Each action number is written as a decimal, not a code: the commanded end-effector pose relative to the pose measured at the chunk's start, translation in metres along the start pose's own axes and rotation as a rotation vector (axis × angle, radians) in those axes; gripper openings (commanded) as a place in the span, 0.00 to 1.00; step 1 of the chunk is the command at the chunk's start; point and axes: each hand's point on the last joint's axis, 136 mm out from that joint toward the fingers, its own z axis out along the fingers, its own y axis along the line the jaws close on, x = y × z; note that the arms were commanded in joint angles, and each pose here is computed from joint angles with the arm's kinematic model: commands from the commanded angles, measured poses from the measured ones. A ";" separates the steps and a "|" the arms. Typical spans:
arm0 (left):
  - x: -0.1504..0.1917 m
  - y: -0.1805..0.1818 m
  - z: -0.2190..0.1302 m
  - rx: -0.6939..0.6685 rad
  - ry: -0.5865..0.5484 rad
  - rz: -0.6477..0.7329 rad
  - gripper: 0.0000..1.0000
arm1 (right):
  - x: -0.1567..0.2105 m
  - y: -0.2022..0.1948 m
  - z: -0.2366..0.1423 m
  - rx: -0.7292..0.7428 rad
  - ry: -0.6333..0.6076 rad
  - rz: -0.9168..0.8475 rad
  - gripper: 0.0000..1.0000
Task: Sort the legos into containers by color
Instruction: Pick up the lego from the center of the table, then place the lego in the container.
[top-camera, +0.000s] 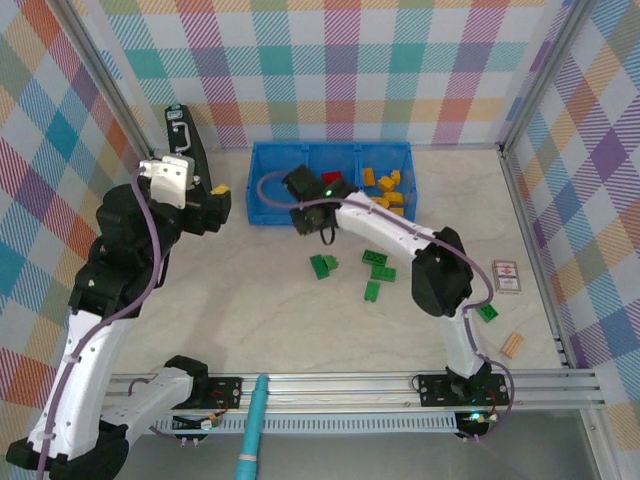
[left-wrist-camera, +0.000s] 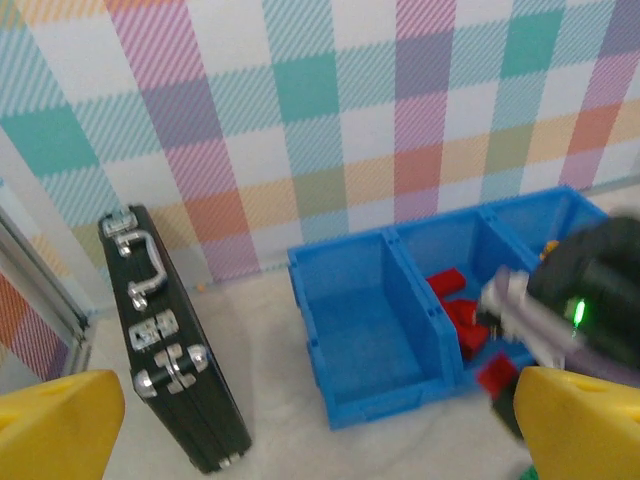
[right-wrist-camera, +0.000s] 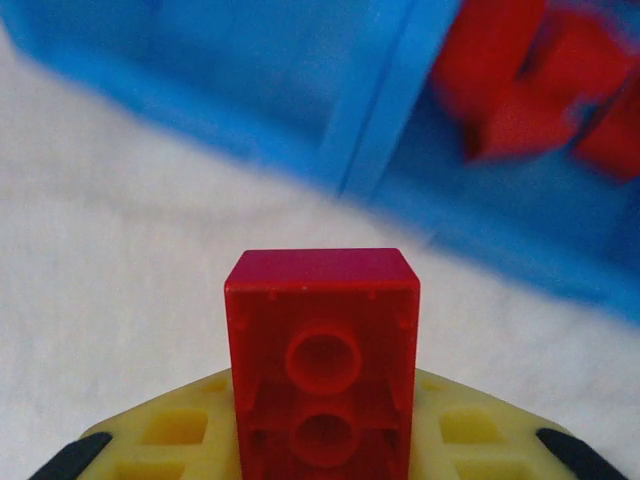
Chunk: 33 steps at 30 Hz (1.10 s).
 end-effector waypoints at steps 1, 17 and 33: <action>0.014 -0.005 0.009 0.018 0.105 -0.052 1.00 | -0.038 -0.028 0.006 0.038 -0.094 -0.055 0.32; 0.076 -0.056 0.103 0.173 0.368 -0.357 1.00 | -0.101 -0.111 0.087 0.165 -0.167 0.013 0.40; 0.221 -0.144 0.137 0.220 0.770 -0.387 0.97 | -0.130 -0.101 0.036 0.060 -0.286 -0.044 0.69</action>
